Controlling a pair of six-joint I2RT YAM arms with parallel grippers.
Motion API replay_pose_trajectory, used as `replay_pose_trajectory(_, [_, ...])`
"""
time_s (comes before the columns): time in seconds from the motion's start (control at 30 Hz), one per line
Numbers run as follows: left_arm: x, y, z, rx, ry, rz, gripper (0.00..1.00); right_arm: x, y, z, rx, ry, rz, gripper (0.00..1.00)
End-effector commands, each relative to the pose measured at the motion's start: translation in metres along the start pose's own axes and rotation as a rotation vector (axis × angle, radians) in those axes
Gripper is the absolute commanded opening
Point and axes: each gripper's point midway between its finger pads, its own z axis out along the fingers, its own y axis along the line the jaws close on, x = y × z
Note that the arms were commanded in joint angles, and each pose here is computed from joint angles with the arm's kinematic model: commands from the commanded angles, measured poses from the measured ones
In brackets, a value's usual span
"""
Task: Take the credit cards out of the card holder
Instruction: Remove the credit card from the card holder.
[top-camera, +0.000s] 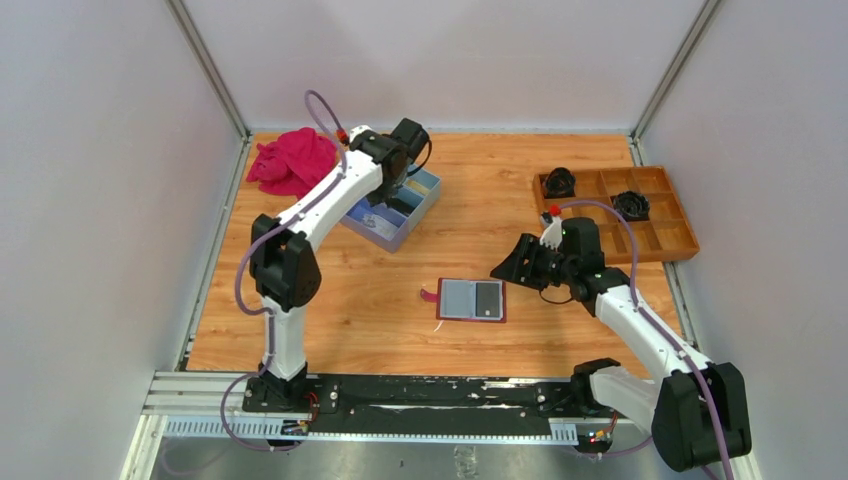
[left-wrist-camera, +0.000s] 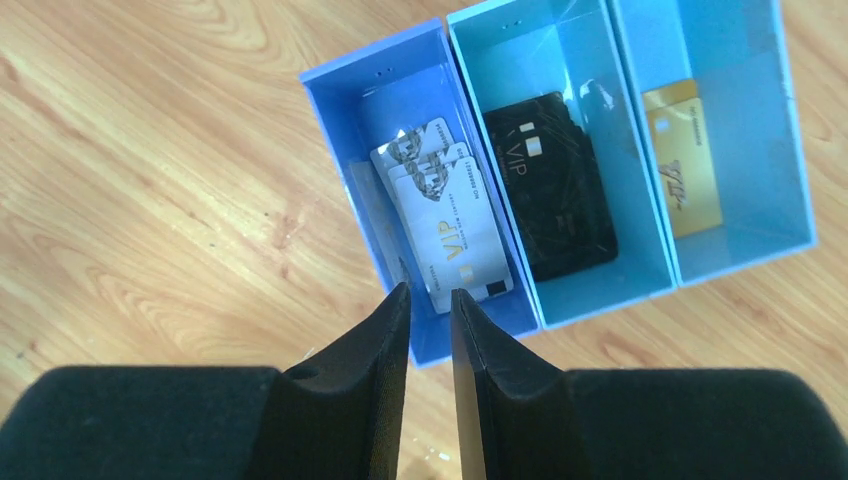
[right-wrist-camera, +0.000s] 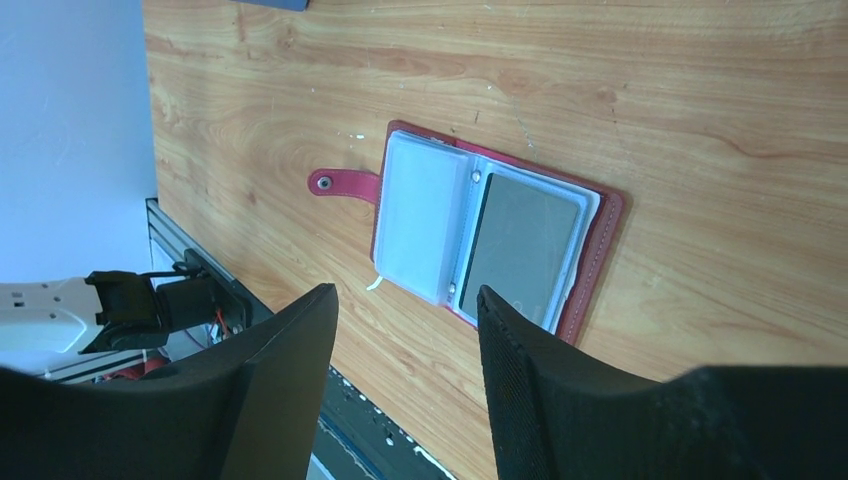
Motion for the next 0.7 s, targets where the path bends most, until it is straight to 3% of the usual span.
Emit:
replay_pose_trajectory(0.0, [-0.015, 0.016, -0.029, 0.035, -0.055, 0.113, 0.26, 0.008, -0.011, 0.001, 0.047, 0.013, 0.015, 0.58])
replay_pose_trajectory(0.17, [-0.003, 0.027, -0.055, 0.076, -0.09, 0.286, 0.26, 0.016, -0.023, 0.006, 0.076, 0.035, 0.033, 0.58])
replay_pose_trajectory(0.4, [0.047, 0.02, -0.095, 0.176, -0.126, 0.577, 0.23, 0.027, -0.035, 0.016, 0.099, 0.08, 0.064, 0.54])
replay_pose_trajectory(0.53, [0.098, -0.003, -0.11, 0.353, -0.028, 0.739, 0.23, 0.032, -0.043, 0.022, 0.122, 0.103, 0.077, 0.49])
replay_pose_trajectory(0.67, [0.154, -0.028, -0.126, 0.645, 0.136, 0.781, 0.23, 0.035, -0.048, 0.027, 0.124, 0.113, 0.088, 0.47])
